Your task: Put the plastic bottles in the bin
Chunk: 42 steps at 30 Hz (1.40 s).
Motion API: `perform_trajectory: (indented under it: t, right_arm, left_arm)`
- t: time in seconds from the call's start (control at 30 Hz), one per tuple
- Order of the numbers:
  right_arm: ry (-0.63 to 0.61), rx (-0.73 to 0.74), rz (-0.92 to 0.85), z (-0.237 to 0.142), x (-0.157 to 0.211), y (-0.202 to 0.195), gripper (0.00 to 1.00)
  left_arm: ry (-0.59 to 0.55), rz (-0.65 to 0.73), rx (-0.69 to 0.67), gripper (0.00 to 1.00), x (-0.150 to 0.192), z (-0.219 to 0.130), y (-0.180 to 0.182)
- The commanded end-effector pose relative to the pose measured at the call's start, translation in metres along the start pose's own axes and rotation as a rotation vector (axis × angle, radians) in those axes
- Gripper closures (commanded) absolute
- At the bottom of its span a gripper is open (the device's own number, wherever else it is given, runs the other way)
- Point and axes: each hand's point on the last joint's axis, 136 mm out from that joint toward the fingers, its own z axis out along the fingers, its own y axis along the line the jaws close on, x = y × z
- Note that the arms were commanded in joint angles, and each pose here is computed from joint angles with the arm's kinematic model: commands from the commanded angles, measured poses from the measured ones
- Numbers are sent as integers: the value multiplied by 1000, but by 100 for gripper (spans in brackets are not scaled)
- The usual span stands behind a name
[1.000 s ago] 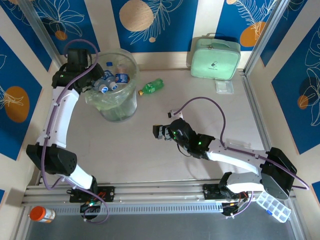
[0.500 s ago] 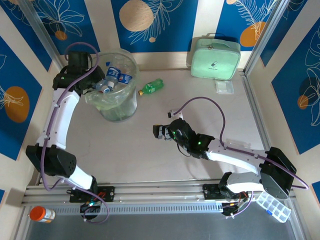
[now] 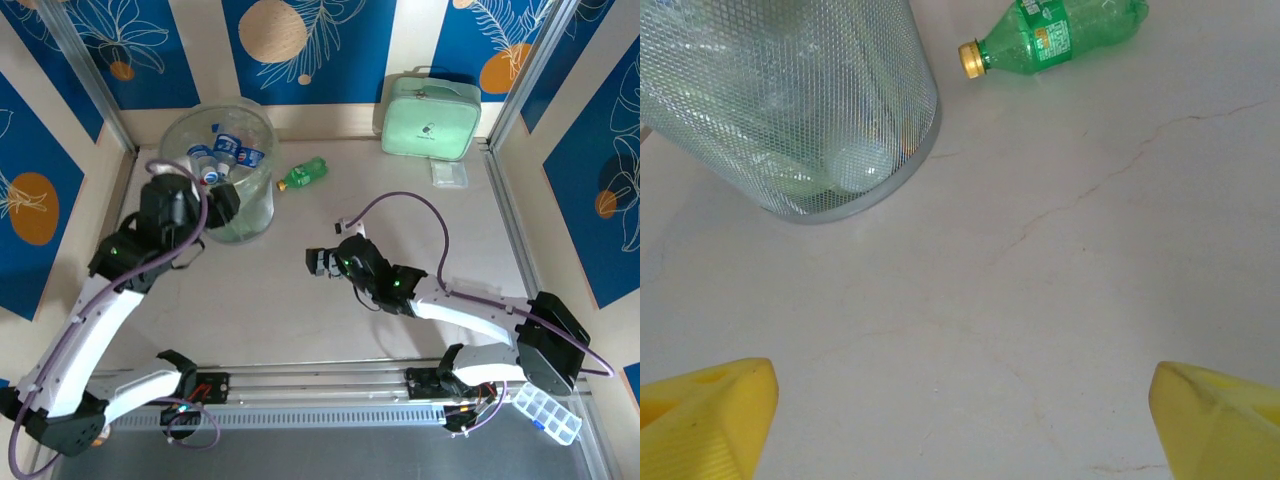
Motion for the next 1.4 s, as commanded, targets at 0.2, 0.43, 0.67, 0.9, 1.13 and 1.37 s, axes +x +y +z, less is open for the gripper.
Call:
perform_trajectory:
  t: [0.2,0.43,0.67,0.9,1.13,1.37]
  right_arm:
    - [31,41,231,0,-29,-23,5]
    - [74,146,524,33,-45,-71,8]
    - [130,168,692,93,-59,-88,10]
    - [161,161,803,150,-72,-93,6]
    - [209,219,854,194,-81,-101,1]
    - [254,139,945,250,-89,-96,1]
  left_arm:
    - [32,63,64,33,103,32,-8]
    - [-30,56,55,32,139,51,18]
    - [-156,-29,9,29,123,24,50]
    - [-232,-101,19,29,129,18,69]
    - [-232,-91,7,29,129,18,71]
    - [-264,-104,12,29,125,14,75]
